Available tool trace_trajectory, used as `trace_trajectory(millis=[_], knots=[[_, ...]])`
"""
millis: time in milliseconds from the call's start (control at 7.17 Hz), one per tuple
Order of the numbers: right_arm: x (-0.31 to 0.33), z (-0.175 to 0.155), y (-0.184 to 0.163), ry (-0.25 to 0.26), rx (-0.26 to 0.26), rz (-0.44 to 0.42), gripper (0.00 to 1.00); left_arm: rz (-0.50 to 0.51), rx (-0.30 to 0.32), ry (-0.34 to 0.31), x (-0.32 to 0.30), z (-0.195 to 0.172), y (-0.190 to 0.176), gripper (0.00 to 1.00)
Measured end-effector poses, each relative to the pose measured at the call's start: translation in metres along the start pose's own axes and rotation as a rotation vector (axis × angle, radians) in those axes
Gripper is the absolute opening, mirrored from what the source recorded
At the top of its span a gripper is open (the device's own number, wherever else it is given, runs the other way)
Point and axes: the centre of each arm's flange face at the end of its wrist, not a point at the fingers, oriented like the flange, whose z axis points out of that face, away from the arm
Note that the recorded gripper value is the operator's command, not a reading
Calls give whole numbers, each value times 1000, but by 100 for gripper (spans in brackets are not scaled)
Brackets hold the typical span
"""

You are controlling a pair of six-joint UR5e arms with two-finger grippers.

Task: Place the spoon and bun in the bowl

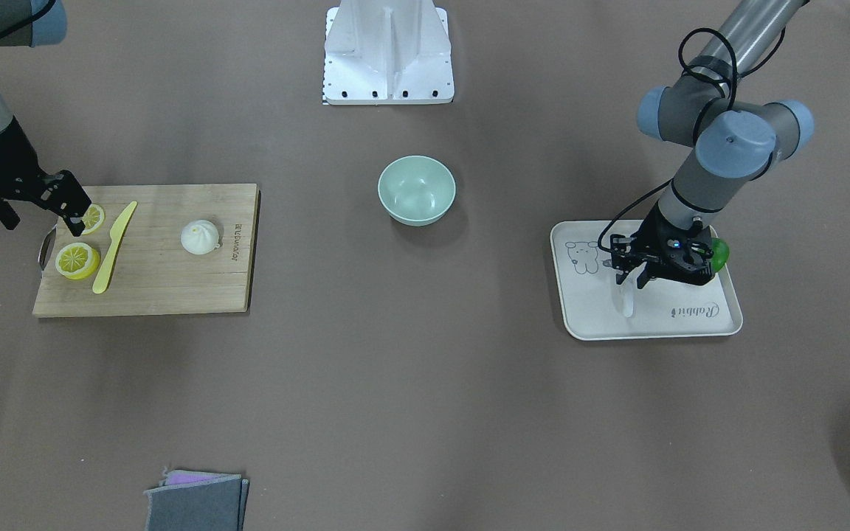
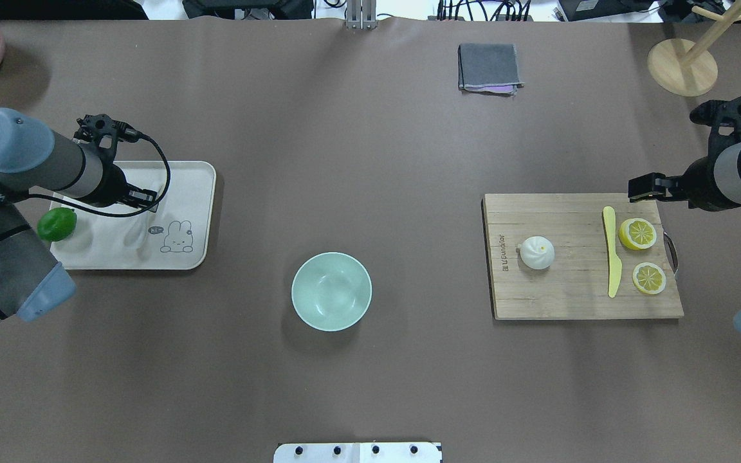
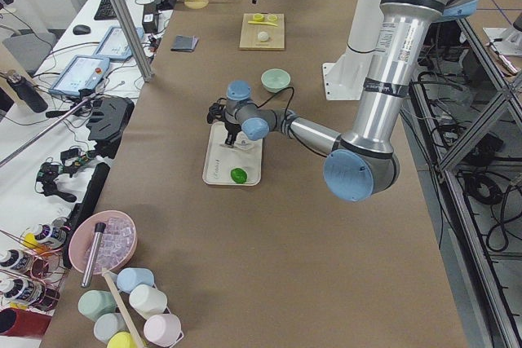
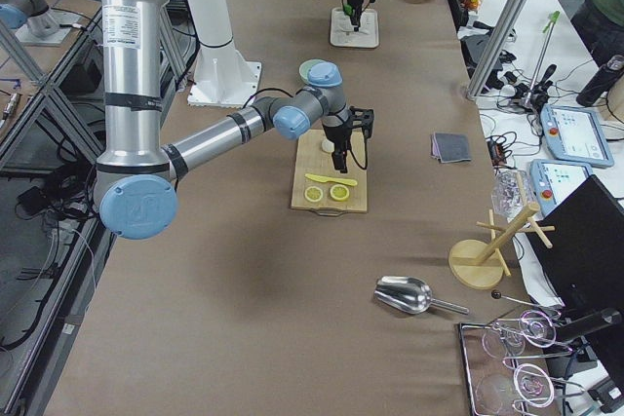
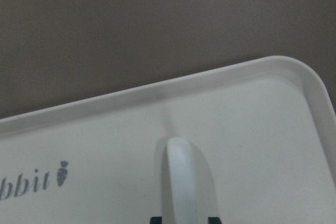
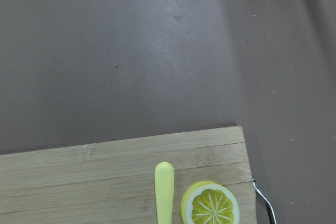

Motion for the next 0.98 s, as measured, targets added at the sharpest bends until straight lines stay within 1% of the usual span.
trace_trajectory(millis=[419,558,698,837,977], knots=[[1,1,1,3,-3,0,99,5,-4,0,4,5,-3,42],[1,1,1,3,-3,0,99,8,-6,1,5,7,-3,34],[2,1,1,4,-3,0,99,10,-7,1,6,8,-3,8],[2,1,2,4,-3,0,99,10,-7,2,7,7,-3,0],[2,1,2,4,-3,0,99,11,-5,4,8,6,-3,0]])
